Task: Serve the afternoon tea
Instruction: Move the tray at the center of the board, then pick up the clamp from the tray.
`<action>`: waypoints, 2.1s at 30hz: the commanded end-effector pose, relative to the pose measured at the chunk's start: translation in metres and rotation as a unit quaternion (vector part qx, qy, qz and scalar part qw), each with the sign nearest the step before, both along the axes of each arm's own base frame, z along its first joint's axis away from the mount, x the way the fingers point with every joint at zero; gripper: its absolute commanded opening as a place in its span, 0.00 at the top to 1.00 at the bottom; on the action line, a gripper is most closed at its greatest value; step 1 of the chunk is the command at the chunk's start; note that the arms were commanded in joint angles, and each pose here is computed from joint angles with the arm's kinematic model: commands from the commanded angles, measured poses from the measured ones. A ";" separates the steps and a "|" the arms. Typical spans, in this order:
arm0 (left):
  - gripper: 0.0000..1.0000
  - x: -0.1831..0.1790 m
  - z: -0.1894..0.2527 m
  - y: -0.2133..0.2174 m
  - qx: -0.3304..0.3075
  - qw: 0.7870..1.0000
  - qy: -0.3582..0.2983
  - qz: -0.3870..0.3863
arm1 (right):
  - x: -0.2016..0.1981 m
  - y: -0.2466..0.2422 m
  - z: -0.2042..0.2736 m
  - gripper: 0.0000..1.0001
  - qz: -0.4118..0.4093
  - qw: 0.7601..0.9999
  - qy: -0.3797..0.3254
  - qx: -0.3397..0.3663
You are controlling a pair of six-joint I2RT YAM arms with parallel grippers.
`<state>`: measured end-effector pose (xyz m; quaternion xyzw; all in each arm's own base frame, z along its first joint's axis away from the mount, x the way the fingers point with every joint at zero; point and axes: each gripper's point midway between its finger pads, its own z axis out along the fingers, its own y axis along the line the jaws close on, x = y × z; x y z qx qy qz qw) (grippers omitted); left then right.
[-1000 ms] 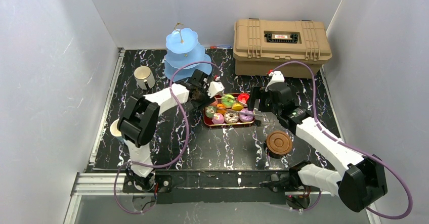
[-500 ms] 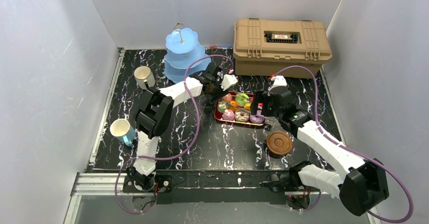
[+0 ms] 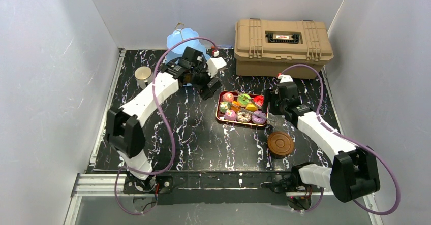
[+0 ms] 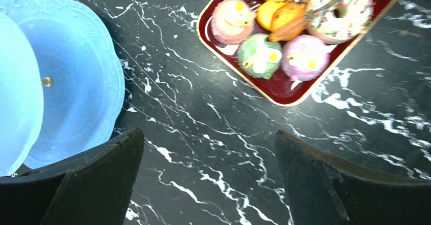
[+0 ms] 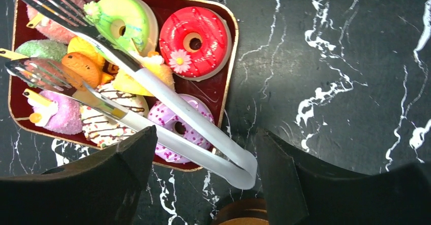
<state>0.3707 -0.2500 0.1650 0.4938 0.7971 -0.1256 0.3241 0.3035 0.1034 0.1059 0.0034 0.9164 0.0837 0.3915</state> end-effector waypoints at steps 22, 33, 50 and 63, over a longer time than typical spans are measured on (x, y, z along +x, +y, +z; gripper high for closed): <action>0.02 -0.089 0.062 0.025 -0.041 0.997 0.070 -0.009 | 0.022 0.021 -0.028 0.48 0.043 0.998 0.041 0.037; 0.02 -0.096 0.084 0.028 -0.043 0.997 0.056 -0.030 | -0.004 0.023 -0.017 0.33 0.061 0.997 0.036 0.041; 0.02 -0.104 0.090 0.036 -0.042 0.998 0.040 -0.029 | 0.005 0.016 -0.027 0.49 0.041 0.998 0.047 0.009; 0.04 -0.134 0.112 0.036 -0.069 0.991 0.008 -0.114 | 0.002 0.036 0.019 0.99 0.092 0.995 0.013 -0.023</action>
